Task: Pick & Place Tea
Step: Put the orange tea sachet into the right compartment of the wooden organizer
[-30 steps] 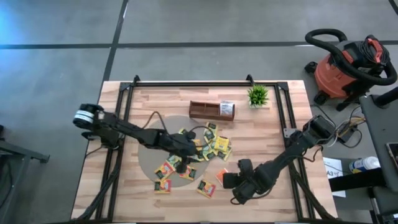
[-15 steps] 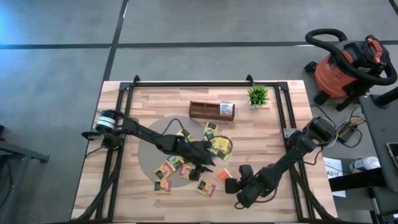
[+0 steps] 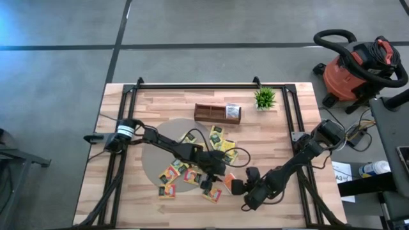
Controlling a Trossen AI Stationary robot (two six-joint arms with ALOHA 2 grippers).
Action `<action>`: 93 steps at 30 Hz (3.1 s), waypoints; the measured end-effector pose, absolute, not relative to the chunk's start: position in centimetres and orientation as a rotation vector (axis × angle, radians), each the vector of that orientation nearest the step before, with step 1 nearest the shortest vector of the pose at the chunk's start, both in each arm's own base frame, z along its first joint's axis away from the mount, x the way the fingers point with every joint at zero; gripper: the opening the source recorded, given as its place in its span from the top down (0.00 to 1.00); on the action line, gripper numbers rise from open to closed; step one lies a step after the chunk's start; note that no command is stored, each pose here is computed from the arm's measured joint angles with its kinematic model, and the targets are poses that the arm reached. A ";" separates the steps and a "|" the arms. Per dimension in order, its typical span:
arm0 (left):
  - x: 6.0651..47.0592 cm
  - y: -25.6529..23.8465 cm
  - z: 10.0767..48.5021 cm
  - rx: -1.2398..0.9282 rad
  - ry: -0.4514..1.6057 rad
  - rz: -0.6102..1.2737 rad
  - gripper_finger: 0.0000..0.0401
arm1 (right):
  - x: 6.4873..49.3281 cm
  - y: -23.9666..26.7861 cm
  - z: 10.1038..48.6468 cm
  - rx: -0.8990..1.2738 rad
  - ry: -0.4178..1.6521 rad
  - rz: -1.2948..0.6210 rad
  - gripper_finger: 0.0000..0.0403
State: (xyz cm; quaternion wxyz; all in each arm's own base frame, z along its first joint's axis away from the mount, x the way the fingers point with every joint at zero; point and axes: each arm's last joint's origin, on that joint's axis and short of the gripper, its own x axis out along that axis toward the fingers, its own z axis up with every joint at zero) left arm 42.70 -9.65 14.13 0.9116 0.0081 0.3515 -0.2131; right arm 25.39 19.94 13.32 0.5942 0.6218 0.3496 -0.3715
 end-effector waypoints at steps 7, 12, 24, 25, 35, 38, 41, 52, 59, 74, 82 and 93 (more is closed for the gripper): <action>42.7 -10.1 13.3 -0.001 0.744 -0.470 0.67 | 25.7 19.1 12.9 1.479 0.781 -0.860 0.47; 42.9 -10.1 13.3 -0.001 0.721 -0.470 0.67 | 26.1 18.7 12.9 1.486 0.772 -0.866 0.47; 43.1 -10.2 13.6 -0.008 0.679 -0.477 0.67 | 26.5 18.1 12.7 1.415 0.665 -0.858 0.47; 43.1 -10.2 13.6 -0.013 0.681 -0.475 0.67 | 26.6 18.0 12.7 1.403 0.642 -0.861 0.47; 43.0 -10.6 13.6 -0.041 0.694 -0.498 0.67 | 27.6 17.2 12.9 1.356 0.606 -0.817 0.47; 42.9 -10.6 13.5 -0.071 0.705 -0.479 0.67 | 27.9 17.0 13.0 1.342 0.606 -0.785 0.50; 42.9 -10.6 13.6 -0.103 0.712 -0.461 0.67 | 28.0 17.0 13.1 1.328 0.612 -0.770 0.56; 41.8 -10.1 16.7 -0.013 0.727 -0.343 0.67 | 27.8 16.7 13.0 1.315 0.625 -0.805 0.76; 40.1 -9.7 17.0 -0.018 0.843 -0.344 0.67 | 27.6 16.7 12.8 1.319 0.633 -0.816 0.75; 39.7 -10.2 13.1 -0.096 0.802 -0.439 0.67 | 28.9 15.7 13.1 1.331 0.687 -0.739 0.64; 39.9 -10.1 12.9 -0.081 0.791 -0.398 0.67 | 29.8 15.0 13.3 1.296 0.718 -0.664 0.70; 39.7 -9.4 15.1 -0.086 0.732 -0.175 0.67 | 29.7 15.2 13.2 1.281 0.781 -0.635 0.92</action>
